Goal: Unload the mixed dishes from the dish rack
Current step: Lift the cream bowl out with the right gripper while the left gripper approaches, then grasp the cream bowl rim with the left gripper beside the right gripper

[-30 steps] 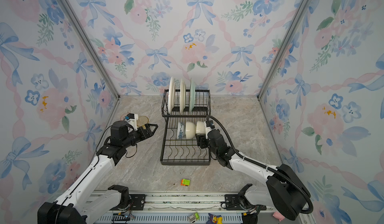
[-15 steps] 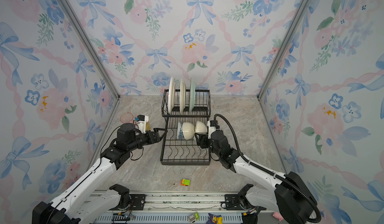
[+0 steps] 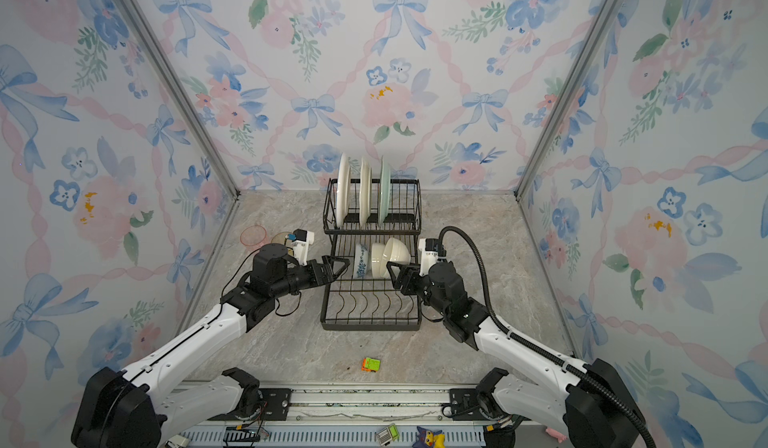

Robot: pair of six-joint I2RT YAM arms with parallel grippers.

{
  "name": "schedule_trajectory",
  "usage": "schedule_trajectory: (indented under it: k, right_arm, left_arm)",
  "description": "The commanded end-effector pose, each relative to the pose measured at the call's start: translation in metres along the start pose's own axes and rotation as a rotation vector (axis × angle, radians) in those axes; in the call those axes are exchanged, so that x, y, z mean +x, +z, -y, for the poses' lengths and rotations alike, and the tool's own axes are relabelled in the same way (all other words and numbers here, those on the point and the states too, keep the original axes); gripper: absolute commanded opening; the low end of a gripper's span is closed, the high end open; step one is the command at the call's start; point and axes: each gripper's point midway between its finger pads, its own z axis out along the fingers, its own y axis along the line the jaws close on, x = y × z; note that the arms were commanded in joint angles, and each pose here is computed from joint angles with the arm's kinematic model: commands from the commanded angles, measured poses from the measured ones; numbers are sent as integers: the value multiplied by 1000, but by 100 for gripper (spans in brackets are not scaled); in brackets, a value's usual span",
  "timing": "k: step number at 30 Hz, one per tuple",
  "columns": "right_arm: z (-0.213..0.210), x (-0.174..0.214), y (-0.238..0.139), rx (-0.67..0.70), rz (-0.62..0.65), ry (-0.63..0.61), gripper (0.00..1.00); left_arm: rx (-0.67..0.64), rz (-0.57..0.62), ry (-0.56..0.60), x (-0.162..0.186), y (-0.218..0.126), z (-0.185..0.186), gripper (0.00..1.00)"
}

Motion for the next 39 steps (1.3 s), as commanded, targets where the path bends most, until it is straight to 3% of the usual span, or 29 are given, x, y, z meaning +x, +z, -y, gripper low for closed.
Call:
schedule_trajectory:
  k: [1,26,39]
  right_arm:
    - [-36,-31,-10,-120,98,24,63]
    - [-76,-33,-18,-272,84,39,65]
    - [-91,-32,-20,-342,70,52,67]
  left_arm:
    - [73,7,-11,-5,7,15,98]
    - [164,-92,-8,5,56,39,96]
    - [172,-110,-11,8,65,39,86]
